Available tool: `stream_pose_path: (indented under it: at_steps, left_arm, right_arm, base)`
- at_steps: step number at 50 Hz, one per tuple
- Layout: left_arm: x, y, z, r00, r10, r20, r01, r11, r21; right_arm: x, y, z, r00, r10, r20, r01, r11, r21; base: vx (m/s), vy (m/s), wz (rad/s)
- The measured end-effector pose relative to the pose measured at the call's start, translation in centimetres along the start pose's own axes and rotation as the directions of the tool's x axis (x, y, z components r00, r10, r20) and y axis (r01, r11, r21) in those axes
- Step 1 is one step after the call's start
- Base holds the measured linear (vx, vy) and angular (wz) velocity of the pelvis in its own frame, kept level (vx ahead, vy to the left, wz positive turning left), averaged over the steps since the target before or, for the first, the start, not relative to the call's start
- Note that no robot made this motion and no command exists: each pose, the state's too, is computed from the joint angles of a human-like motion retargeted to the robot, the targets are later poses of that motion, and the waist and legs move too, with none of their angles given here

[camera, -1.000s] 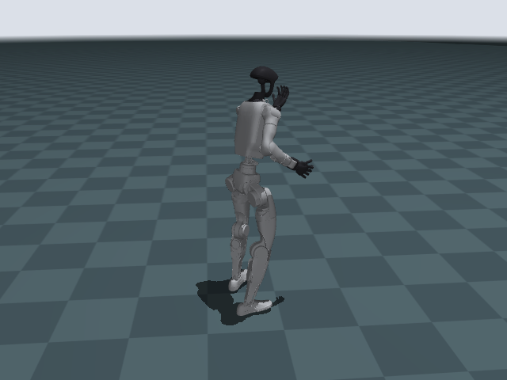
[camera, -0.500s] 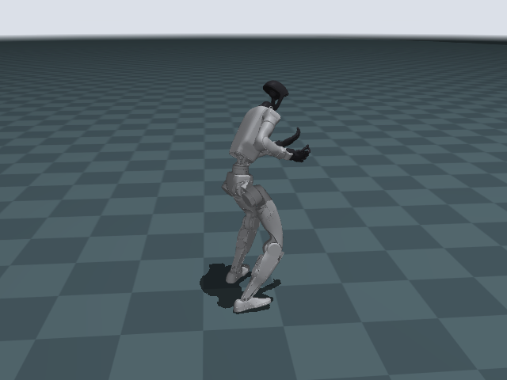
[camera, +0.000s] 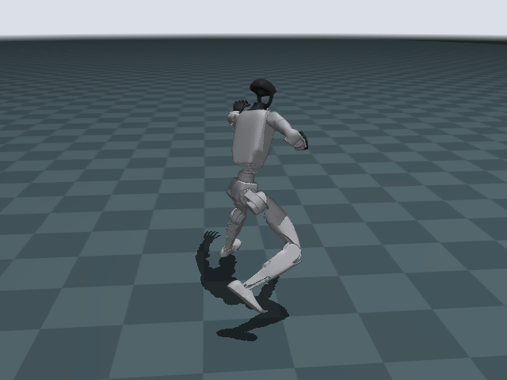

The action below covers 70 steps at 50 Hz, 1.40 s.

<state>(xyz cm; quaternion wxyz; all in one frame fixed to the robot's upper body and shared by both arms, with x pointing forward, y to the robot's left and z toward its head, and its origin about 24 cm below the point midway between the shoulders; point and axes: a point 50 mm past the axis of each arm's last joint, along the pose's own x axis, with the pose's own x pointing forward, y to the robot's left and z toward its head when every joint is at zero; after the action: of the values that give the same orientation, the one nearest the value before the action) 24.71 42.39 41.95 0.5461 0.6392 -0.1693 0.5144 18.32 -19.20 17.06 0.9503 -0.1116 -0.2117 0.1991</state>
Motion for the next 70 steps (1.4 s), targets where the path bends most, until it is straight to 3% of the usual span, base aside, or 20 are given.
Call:
stream_pose_path:
  at_steps: [1,2,4,5,7,10,12,16,20,23,25,28,30,31,32,34,37,55,63,70]
  left_arm:
    - [2.5,5.6,0.4,0.945,0.281,-0.167,-0.32,0.899,-0.298]
    - [3.7,10.7,0.2,0.81,0.449,-0.378,-0.587,0.632,-0.507]
    - [4.1,16.9,0.9,0.551,0.307,-0.776,-0.794,-0.092,-0.6]
    - [3.8,18.2,1.5,0.501,-0.008,-0.865,-0.797,-0.394,-0.458]
    - [4.3,16.9,7.0,0.727,-0.27,-0.632,-0.606,-0.684,-0.405]
    - [3.2,12.8,16.3,0.976,-0.198,-0.092,-0.217,-0.827,-0.519]
    - [-0.3,10.4,24.0,0.941,-0.08,0.329,0.11,-0.847,-0.52]
    - [-11.0,4.3,31.3,0.446,-0.022,0.895,0.594,-0.74,-0.314]
    - [-16.6,-3.3,27.6,0.046,-0.413,0.909,0.797,-0.534,-0.283]
    - [-13.4,-7.0,20.1,0.125,-0.776,0.618,0.975,-0.02,-0.222]
    - [-9.1,-7.4,14.0,0.37,-0.863,0.344,0.916,0.4,0.018]
    - [-3.8,-5.8,3.0,0.811,-0.585,-0.017,0.556,0.76,0.336]
    - [-1.9,-1.7,-3.7,0.939,-0.2,-0.279,0.277,0.923,0.268]
    - [-1.5,0.6,-6.0,0.882,-0.047,-0.468,0.084,0.995,0.058]
    - [-1.8,2.3,-7.9,0.754,0.035,-0.656,-0.153,0.98,-0.124]
    - [-2.4,4.0,-9.8,0.474,-0.058,-0.879,-0.604,0.705,-0.372]
    - [-2.4,3.6,-9.5,0.354,-0.322,-0.878,-0.839,0.305,-0.451]
    - [-3.8,-7.1,0.5,0.651,-0.613,-0.448,-0.61,-0.072,-0.789]
    - [-18.6,-15.2,1.4,0.531,-0.805,-0.264,-0.658,-0.196,-0.727]
    - [-31.3,-15.2,4.5,0.316,-0.945,-0.086,-0.827,-0.23,-0.512]
  right_arm:
    - [-0.2,0.1,-1.2,0.996,-0.09,-0.028,0.092,0.992,0.082]
    - [-0.4,0.4,-2.5,0.982,-0.18,-0.065,0.188,0.968,0.168]
    - [0.5,2.8,-6.0,0.934,-0.28,-0.222,0.33,0.915,0.234]
    - [1.3,5.8,-8.5,0.908,-0.249,-0.336,0.31,0.94,0.142]
    - [2.2,8.2,-9.2,0.887,-0.229,-0.4,0.345,0.906,0.247]
    - [2.3,11.4,-9.9,0.904,-0.053,-0.424,0.209,0.92,0.331]
    - [1.6,12.4,-10.6,0.899,0.063,-0.434,0.094,0.939,0.33]
    - [0.3,13.0,-11.9,0.861,0.204,-0.467,-0.011,0.924,0.383]
    - [-1.0,12.3,-12.4,0.831,0.216,-0.512,0.027,0.905,0.425]
    - [-1.7,10.5,-12.2,0.828,0.201,-0.523,0.013,0.926,0.376]
    - [-2.2,8.7,-12.1,0.833,0.175,-0.524,0.007,0.945,0.327]
    - [-2.0,7.0,-12.0,0.856,0.092,-0.508,0.07,0.954,0.291]
    - [-1.1,7.4,-12.2,0.871,0.025,-0.491,0.155,0.933,0.323]
    - [-0.9,7.5,-12.3,0.871,0.004,-0.491,0.178,0.929,0.323]
    - [-0.8,7.6,-12.5,0.868,-0.015,-0.496,0.198,0.927,0.319]
    - [-1.2,7.4,-13.0,0.85,-0.039,-0.525,0.22,0.932,0.287]
    - [-2.3,6.6,-13.7,0.814,-0.057,-0.578,0.246,0.935,0.255]
    - [-2.0,6.3,-14.4,0.82,0.019,-0.572,0.241,0.895,0.375]
    - [-1.3,7.0,-13.5,0.837,-0.013,-0.548,0.24,0.907,0.345]
    - [0.1,8.3,-11.7,0.849,-0.114,-0.516,0.405,0.767,0.497]
  base:
    - [0.43,1.14,0.28]
    - [0.36,1.06,0.39]
    - [0.31,0.95,0.34]
    - [0.3,0.82,0.8]
    - [0.34,0.7,1.62]
    - [0.45,0.52,1.68]
    - [0.51,0.39,1.05]
    - [0.54,0.32,0.85]
    - [0.46,0.19,0.09]
    - [0.34,0.08,-0.79]
    - [0.29,0.02,-0.61]
    - [0.29,-0.06,-0.13]
    - [0.27,-0.12,-0.15]
    - [0.26,-0.12,-0.29]
    - [0.25,-0.1,-0.35]
    - [0.25,-0.07,-0.37]
    - [0.27,-0.01,-0.33]
    - [0.2,0.12,-0.05]
    - [0.12,0.16,-0.62]
    - [0.03,0.13,-0.88]
